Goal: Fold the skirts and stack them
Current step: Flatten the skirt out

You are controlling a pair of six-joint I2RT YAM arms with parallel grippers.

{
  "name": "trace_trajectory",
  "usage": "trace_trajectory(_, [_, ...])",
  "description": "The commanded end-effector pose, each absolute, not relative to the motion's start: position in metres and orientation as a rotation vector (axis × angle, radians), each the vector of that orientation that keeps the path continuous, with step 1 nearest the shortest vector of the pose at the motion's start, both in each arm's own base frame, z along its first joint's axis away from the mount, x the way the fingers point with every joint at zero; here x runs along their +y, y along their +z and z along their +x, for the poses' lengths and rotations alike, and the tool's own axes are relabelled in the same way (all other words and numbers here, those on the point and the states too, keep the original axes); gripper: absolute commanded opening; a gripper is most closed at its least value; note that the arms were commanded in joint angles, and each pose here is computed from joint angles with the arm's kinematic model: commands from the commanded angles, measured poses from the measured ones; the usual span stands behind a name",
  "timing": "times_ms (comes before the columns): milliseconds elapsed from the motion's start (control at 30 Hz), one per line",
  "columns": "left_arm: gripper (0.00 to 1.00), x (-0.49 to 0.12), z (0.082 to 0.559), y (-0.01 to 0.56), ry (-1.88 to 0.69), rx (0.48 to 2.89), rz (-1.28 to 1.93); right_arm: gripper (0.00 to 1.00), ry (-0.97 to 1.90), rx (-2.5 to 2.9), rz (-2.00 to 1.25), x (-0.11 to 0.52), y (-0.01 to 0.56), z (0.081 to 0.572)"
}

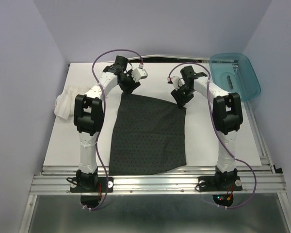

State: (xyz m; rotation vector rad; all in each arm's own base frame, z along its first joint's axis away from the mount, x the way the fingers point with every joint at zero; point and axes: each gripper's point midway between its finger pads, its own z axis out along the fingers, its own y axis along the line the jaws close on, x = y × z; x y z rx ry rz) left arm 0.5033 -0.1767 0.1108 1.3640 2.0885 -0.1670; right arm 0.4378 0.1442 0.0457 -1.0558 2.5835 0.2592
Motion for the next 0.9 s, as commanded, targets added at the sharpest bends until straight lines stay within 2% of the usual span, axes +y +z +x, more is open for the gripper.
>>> trace_trajectory(0, [0.61, -0.178, 0.509, 0.108, -0.096, 2.007, 1.512, 0.5, 0.222, 2.559, -1.097, 0.141, 0.049, 0.447])
trace_trajectory(300, [0.58, -0.182, 0.514, 0.072, -0.137, 2.025, 1.591, 0.44, 0.176, 2.603, -1.136, 0.128, 0.032, 0.442])
trace_trajectory(400, [0.5, -0.179, 0.517, 0.061, -0.121, 2.047, 1.596, 0.42, 0.168, 2.586, -1.149, 0.127, 0.037, 0.443])
trace_trajectory(433, [0.38, -0.178, 0.517, 0.059, -0.119, 2.049, 1.595, 0.41, 0.165, 2.583, -1.148, 0.127, 0.038, 0.444])
trace_trajectory(533, [0.18, -0.179, 0.52, 0.061, -0.124, 2.034, 1.582, 0.39, 0.16, 2.573, -1.153, 0.128, 0.043, 0.446])
trace_trajectory(600, [0.1, -0.179, 0.519, 0.065, -0.125, 2.027, 1.58, 0.39, 0.162, 2.57, -1.142, 0.125, 0.049, 0.45])
trace_trajectory(633, [0.03, -0.179, 0.519, 0.068, -0.12, 2.018, 1.58, 0.4, 0.169, 2.563, -1.139, 0.126, 0.052, 0.451])
trace_trajectory(667, [0.0, -0.177, 0.518, 0.068, -0.122, 2.023, 1.578, 0.41, 0.172, 2.567, -1.114, 0.123, 0.056, 0.453])
trace_trajectory(767, [0.0, -0.175, 0.515, 0.076, -0.12, 2.009, 1.571, 0.5, 0.207, 2.542, -1.066, 0.121, 0.072, 0.46])
trace_trajectory(867, [0.0, -0.176, 0.513, 0.082, -0.124, 1.998, 1.571, 0.52, 0.274, 2.519, -1.061, 0.126, 0.083, 0.462])
